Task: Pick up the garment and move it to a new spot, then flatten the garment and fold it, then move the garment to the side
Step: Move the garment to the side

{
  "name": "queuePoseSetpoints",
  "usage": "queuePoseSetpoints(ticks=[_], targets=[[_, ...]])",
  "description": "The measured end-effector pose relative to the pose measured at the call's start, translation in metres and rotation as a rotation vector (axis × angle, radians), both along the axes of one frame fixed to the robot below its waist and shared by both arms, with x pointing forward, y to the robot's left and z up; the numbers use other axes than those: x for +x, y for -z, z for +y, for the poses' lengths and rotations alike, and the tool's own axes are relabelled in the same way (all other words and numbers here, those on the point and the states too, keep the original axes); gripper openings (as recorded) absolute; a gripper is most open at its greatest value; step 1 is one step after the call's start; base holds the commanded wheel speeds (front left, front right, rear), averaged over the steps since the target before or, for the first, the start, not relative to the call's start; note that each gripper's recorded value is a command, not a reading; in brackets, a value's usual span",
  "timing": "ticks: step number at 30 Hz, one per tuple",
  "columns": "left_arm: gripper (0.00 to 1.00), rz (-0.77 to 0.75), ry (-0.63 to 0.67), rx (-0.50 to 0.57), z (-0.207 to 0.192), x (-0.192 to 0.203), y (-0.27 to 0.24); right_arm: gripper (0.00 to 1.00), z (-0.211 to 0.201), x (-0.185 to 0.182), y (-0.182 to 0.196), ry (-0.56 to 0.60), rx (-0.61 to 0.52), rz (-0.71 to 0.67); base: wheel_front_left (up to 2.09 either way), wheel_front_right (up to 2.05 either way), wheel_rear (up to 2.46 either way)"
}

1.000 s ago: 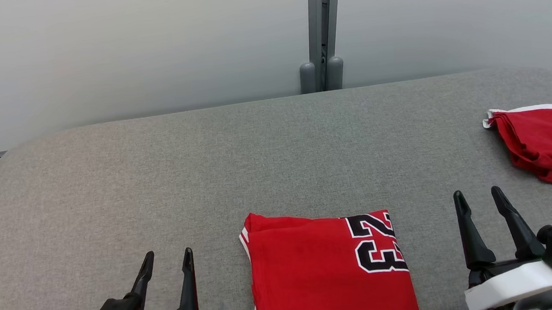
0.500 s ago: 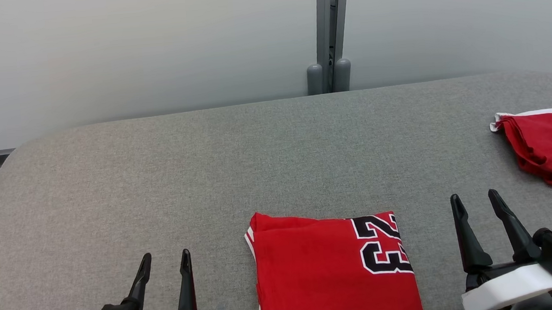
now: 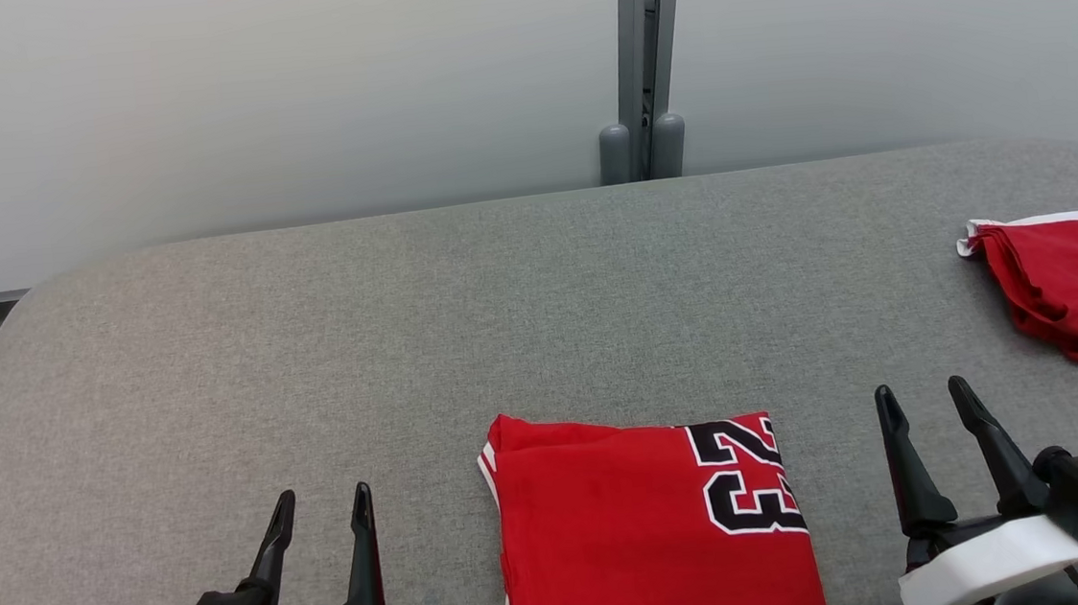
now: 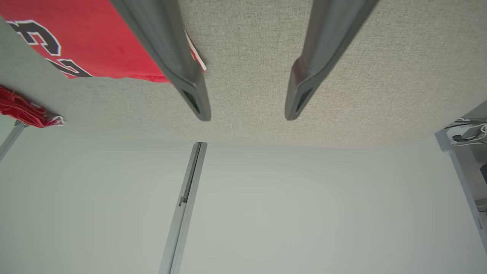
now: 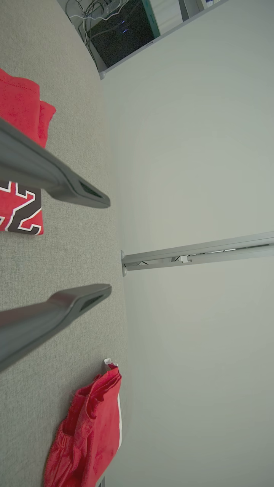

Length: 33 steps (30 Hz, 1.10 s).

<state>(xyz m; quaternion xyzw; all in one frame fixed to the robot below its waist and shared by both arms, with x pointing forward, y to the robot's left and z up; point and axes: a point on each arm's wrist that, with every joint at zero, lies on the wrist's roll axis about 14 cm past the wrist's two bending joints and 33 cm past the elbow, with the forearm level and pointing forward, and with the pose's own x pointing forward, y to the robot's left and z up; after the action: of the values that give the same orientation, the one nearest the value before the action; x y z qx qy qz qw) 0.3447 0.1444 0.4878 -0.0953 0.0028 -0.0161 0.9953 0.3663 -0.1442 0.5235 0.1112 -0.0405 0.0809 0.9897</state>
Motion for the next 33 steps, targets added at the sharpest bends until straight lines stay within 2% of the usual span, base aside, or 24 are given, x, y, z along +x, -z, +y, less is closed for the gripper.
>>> queuePoseSetpoints(ticks=[5, 11, 20, 27, 33], targets=[[1.00, 0.004, -0.002, 0.000, 0.000, 0.001, 0.002, 1.00, 0.005, 0.004, 0.006, -0.025, -0.026, 0.043, 0.00, 0.00, 0.00], [1.00, 0.014, 0.002, 0.004, -0.001, 0.001, 0.006, 1.00, -0.003, 0.016, 0.019, -0.081, -0.132, 0.145, 0.00, 0.00, 0.00], [1.00, 0.024, -0.014, 0.006, 0.005, 0.005, 0.010, 1.00, 0.006, 0.021, 0.062, -0.233, -0.157, 0.434, 0.00, 0.00, 0.00], [1.00, 0.038, -0.030, 0.012, 0.011, 0.009, 0.015, 1.00, 0.019, 0.012, 0.101, -0.337, -0.120, 0.655, 0.00, 0.00, 0.00], [1.00, 0.062, -0.043, 0.018, 0.016, 0.011, 0.023, 1.00, 0.033, 0.013, 0.120, -0.388, -0.063, 0.748, 0.00, 0.00, 0.00]])
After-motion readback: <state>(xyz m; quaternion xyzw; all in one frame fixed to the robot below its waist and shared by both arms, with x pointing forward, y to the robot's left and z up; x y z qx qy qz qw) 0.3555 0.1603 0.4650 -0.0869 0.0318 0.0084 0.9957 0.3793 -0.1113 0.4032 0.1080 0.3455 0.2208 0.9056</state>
